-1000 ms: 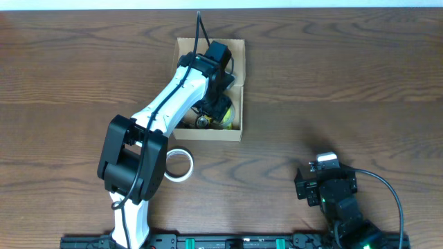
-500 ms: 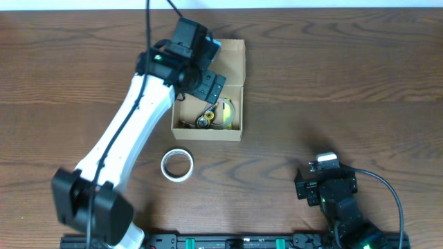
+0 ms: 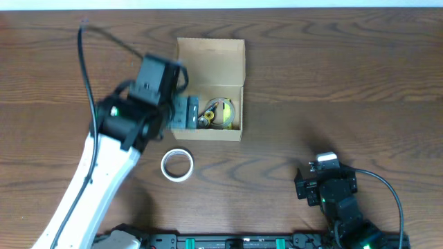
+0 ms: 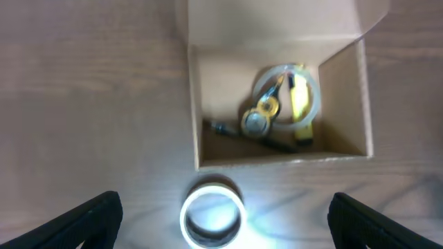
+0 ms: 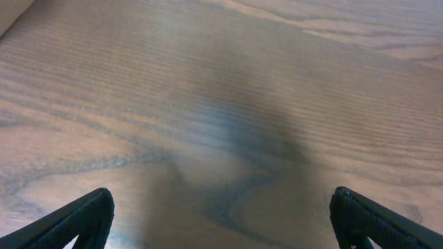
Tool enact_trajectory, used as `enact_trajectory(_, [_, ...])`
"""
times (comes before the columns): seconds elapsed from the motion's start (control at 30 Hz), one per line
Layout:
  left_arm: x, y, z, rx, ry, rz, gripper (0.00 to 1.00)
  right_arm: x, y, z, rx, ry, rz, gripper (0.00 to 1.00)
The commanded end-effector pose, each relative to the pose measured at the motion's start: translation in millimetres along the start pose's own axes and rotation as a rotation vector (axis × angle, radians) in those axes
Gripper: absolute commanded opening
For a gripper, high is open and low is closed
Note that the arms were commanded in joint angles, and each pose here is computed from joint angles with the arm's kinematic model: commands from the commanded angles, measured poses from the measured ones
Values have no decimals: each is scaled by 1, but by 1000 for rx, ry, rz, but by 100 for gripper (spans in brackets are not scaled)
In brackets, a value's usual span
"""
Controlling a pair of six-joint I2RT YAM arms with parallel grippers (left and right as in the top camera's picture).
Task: Pack container
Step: 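Move the left gripper to the clear tape roll and grasp it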
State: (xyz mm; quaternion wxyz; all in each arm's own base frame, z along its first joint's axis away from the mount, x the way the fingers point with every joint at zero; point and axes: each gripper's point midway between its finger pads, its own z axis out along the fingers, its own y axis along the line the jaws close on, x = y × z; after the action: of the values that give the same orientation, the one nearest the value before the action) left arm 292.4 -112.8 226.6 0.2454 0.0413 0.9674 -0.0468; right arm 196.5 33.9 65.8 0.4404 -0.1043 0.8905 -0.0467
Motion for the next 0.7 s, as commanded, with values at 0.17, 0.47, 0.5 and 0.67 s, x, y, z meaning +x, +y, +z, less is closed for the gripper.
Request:
enact_trajectory(0.17, [87, 28, 32, -91, 115, -387, 95, 0, -3, 0, 17, -2, -2, 99])
enact_trajectory(0.47, [155, 46, 70, -247, 267, -723, 98, 0, -3, 0, 17, -2, -2, 99])
enact_trajectory(0.5, [160, 46, 75, -257, 281, -746, 100, 0, -3, 0, 17, -2, -2, 99])
enact_trajectory(0.67, [164, 37, 98, -243, 324, -777, 97, 0, -3, 0, 17, -2, -2, 99])
